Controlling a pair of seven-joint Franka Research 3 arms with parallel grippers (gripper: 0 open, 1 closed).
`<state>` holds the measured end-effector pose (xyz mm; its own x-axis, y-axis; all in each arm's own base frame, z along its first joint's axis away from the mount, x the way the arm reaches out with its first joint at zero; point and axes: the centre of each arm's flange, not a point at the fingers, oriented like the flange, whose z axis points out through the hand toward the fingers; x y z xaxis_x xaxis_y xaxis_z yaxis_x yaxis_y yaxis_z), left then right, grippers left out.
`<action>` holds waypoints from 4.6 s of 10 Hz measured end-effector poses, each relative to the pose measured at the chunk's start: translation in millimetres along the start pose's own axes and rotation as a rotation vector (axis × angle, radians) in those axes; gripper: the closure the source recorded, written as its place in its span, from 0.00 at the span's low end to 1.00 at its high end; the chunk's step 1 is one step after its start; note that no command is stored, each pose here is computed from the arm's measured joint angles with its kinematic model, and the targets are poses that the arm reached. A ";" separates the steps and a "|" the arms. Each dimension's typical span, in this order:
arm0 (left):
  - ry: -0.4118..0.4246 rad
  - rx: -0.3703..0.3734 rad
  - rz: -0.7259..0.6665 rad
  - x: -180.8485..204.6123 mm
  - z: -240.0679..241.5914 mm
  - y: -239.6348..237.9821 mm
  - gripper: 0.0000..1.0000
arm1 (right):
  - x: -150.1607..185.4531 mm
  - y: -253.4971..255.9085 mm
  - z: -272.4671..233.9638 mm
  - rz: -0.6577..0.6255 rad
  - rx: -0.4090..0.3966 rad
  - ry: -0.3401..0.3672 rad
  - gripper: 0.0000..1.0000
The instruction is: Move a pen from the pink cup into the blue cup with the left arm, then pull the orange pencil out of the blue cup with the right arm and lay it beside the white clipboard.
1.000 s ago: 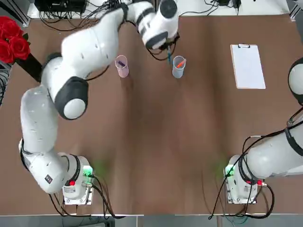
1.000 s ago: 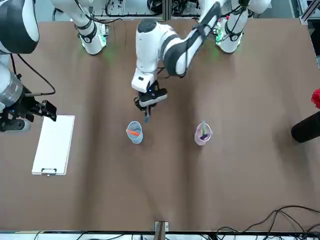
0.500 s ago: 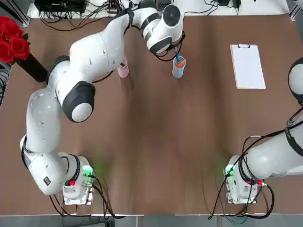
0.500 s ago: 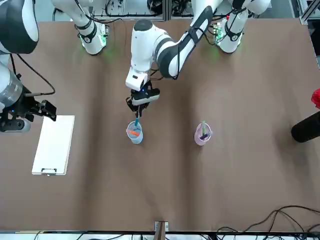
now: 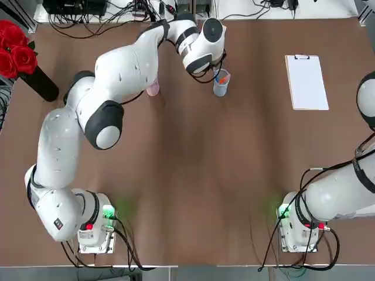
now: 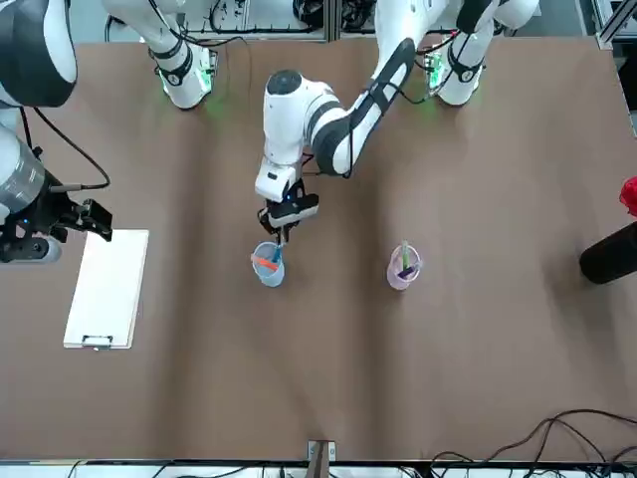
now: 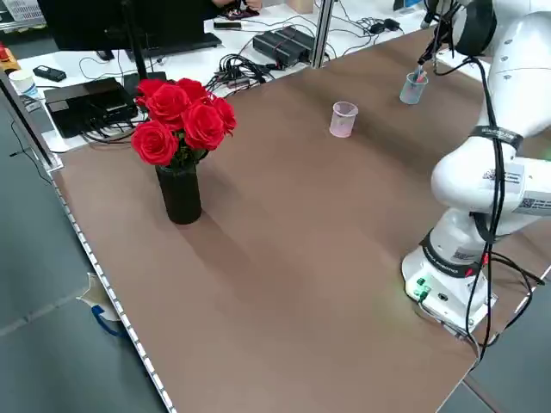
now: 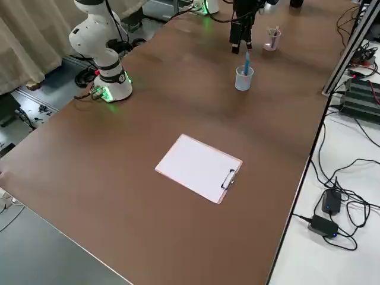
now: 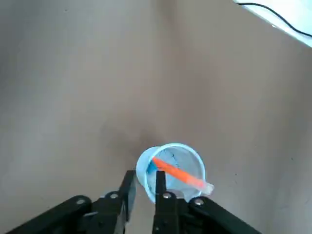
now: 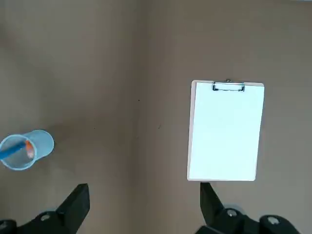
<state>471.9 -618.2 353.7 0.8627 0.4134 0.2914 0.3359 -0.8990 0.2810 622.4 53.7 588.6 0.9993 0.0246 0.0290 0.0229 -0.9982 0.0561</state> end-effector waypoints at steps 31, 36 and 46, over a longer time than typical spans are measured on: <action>-0.311 0.165 0.416 391.8 -284.0 -424.8 0.00 | -72.0 -215.2 323.3 0.384 0.572 0.089 0.33; -0.325 0.171 0.403 383.9 -278.0 -419.7 0.01 | -83.5 -210.5 338.2 0.389 0.550 0.059 0.39; -0.332 0.178 0.404 382.1 -274.3 -420.6 0.01 | -84.1 -212.2 322.2 0.371 0.569 0.037 0.60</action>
<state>556.5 -42.5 597.7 0.9994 -0.0119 0.0318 -0.0131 -0.9991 0.0396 543.2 245.5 252.7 0.9426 -0.3333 -0.0200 -0.2986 -0.8146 -0.4973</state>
